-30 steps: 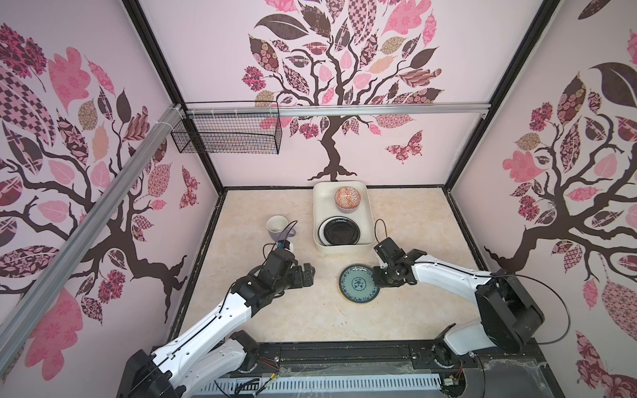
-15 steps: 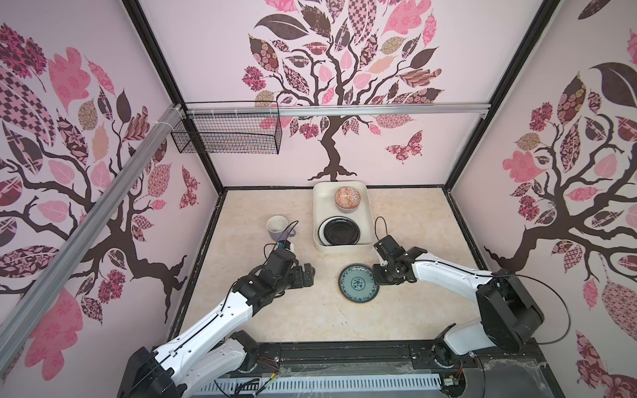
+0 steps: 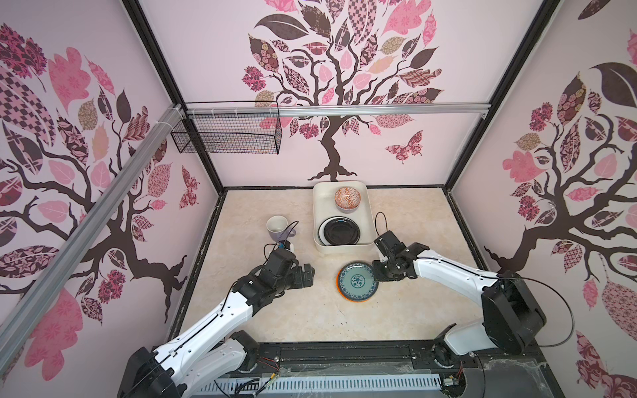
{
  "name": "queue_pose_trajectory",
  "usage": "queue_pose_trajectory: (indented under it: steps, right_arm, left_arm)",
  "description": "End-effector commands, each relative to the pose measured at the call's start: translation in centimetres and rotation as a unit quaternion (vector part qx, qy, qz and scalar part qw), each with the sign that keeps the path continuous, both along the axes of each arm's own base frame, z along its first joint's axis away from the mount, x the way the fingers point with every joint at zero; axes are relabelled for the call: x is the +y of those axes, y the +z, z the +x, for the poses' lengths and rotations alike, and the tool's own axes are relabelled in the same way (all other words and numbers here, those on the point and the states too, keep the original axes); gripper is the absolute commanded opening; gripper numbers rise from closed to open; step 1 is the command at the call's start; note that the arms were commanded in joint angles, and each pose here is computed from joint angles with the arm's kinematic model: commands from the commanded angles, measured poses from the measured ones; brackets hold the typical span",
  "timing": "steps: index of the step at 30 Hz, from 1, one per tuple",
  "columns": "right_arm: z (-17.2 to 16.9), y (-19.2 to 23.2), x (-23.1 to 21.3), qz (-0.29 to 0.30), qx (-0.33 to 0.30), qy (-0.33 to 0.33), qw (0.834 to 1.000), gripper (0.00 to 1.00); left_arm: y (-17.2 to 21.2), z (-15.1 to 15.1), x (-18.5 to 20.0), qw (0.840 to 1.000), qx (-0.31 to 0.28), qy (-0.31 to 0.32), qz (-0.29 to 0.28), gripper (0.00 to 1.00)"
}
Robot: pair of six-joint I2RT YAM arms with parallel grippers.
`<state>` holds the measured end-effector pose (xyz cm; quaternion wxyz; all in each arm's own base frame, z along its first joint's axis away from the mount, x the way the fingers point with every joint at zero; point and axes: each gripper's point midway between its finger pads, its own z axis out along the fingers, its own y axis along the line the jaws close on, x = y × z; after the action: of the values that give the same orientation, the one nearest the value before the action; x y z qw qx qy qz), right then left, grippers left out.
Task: Place the mixed dishes into the plastic bin
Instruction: 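Move both grippers to opposite edges of the blue-floral plate, then tilt the blue-floral plate up off the orange plate with the right gripper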
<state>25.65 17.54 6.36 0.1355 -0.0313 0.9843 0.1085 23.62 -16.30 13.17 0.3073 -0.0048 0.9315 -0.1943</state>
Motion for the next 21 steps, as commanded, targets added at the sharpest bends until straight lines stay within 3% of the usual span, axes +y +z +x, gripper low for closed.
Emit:
queue_pose_trajectory:
  steps: [1,21]
  right_arm:
    - [0.3,2.2,0.6,0.018,-0.018,0.009,1.000,0.00]
    - [0.7,4.9,1.7,0.096,-0.034,0.010,0.995,0.00]
  left_arm:
    - [-0.1,-0.1,-0.1,1.000,-0.001,-0.006,0.001,0.97]
    - [-0.6,0.4,-1.2,1.000,0.019,-0.013,-0.005,0.97]
